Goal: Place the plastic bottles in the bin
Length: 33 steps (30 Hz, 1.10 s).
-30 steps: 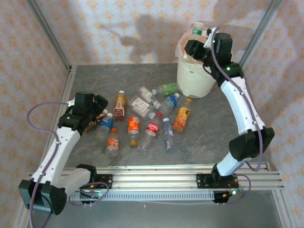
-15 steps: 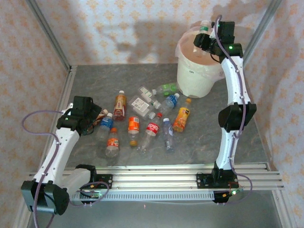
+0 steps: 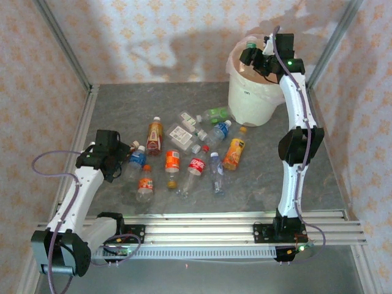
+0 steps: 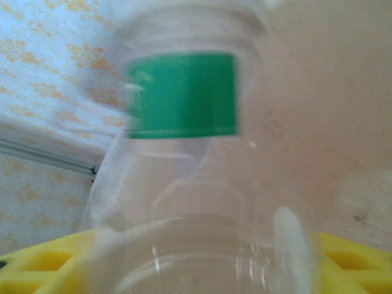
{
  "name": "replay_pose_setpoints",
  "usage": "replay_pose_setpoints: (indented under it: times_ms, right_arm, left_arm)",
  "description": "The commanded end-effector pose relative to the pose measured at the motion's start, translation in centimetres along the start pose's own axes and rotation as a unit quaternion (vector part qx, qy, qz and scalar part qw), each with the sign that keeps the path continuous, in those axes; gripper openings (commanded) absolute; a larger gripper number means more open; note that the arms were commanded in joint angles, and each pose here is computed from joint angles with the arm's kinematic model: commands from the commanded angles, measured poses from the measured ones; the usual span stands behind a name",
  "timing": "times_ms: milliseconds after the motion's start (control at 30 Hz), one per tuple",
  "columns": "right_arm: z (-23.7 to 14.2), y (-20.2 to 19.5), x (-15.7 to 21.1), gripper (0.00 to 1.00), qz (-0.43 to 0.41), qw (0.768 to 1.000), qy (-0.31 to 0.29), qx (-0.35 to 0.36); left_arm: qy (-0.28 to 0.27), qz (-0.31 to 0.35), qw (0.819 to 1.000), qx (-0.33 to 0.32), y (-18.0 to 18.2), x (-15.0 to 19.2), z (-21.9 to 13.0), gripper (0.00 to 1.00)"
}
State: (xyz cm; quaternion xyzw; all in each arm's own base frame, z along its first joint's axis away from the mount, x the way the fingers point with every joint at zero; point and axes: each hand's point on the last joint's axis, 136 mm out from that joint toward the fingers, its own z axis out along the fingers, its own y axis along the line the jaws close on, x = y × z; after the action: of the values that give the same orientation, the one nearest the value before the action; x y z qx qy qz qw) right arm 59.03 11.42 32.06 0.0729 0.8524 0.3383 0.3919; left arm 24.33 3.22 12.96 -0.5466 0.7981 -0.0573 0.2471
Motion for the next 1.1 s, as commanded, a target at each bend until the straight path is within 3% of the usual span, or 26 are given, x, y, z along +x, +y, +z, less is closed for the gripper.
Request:
replay_pose_setpoints:
  times_ms: [0, 133, 367, 533, 767, 1067]
  right_arm:
    - [-0.3, 1.4, -0.9, 0.73, 0.012, 0.999, -0.01, -0.035]
    - [-0.3, 1.5, -0.8, 0.8, 0.027, 0.999, -0.008, -0.04]
    - [0.4, 1.8, -0.6, 0.82, 0.049, 0.997, -0.002, -0.06]
    - [0.5, -1.0, -0.8, 0.95, 0.061, 0.998, -0.023, 0.013]
    - [1.0, -1.1, -0.1, 0.97, 0.067, 0.998, -0.008, 0.002]
    - [-3.3, 1.3, -1.5, 1.0, 0.02, 0.999, -0.038, 0.017]
  left_arm:
    - [-0.008, -0.023, 1.0, 0.006, 0.1, -0.3, 0.1, 1.0]
    - [-0.011, -0.028, 1.0, 0.01, 0.3, -0.3, 0.2, 1.0]
    - [-0.026, -0.04, 0.998, 0.027, 0.6, -0.4, 0.1, 1.0]
    - [-0.04, -0.046, 0.997, 0.04, 1.2, -0.5, 0.1, 1.0]
    - [-0.057, -0.054, 0.995, 0.065, 1.7, -0.5, 0.2, 1.0]
    - [-0.073, 0.042, 0.995, 0.058, 1.3, -1.4, -1.3, 1.0]
